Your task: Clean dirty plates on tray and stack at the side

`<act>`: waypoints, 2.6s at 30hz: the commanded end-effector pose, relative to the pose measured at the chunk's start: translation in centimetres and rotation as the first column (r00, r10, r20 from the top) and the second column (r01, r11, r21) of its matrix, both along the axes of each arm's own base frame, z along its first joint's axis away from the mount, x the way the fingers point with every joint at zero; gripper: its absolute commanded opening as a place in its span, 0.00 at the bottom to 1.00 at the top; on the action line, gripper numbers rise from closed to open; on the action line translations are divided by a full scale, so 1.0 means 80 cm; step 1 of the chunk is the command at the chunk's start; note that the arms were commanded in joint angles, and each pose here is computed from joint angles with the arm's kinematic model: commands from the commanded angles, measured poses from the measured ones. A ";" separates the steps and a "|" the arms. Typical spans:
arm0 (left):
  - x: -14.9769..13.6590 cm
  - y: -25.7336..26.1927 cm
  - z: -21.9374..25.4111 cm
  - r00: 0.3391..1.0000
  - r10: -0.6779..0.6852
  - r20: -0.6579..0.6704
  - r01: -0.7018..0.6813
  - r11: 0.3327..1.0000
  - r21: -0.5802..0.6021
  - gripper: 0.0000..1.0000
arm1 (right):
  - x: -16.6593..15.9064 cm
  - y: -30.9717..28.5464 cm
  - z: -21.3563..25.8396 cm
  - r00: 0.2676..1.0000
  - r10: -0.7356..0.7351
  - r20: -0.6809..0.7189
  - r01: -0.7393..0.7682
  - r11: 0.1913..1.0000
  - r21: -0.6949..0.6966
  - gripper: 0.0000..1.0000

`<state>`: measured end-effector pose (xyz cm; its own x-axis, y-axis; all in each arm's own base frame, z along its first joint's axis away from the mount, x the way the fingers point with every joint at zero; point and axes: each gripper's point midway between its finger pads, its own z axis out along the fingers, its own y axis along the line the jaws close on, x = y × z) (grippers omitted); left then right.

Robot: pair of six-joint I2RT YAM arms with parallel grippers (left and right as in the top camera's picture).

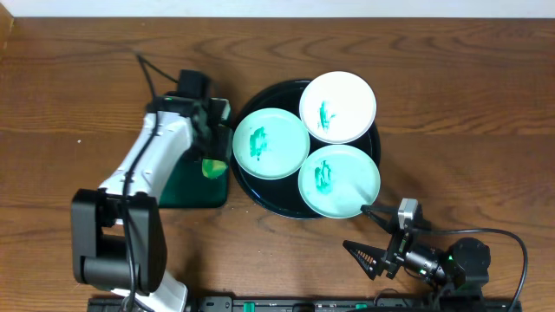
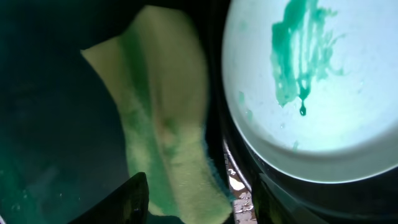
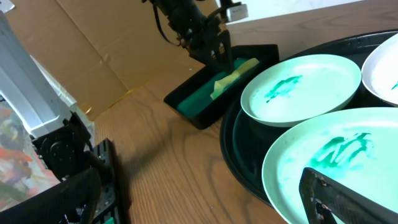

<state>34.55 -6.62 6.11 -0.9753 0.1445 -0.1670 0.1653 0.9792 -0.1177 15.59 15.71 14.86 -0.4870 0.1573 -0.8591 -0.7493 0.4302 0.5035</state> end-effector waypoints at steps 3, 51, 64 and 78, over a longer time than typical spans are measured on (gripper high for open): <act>0.000 0.011 -0.001 1.000 0.021 0.016 -0.023 0.991 0.128 0.55 | -0.004 0.002 0.002 1.000 0.019 -0.014 -0.019 1.000 0.006 0.99; 0.000 0.008 -0.048 0.997 0.028 -0.071 -0.022 0.996 0.090 0.33 | -0.005 0.003 0.001 1.000 0.023 -0.017 -0.022 1.000 0.007 0.99; -0.003 0.008 -0.056 0.995 0.032 -0.093 -0.023 0.995 0.094 0.07 | -0.005 0.003 0.001 1.000 0.023 -0.017 -0.022 1.000 0.007 0.99; 0.011 -0.002 0.030 0.989 -0.095 0.111 0.091 0.995 0.043 0.07 | -0.005 0.003 0.001 1.000 0.023 -0.017 -0.022 1.000 0.007 0.99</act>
<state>35.28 -6.55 5.65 -0.9655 0.1825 -0.1856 0.1946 0.9797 -0.0490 15.48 15.76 14.81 -0.4943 0.1562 -0.8551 -0.7481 0.4245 0.5100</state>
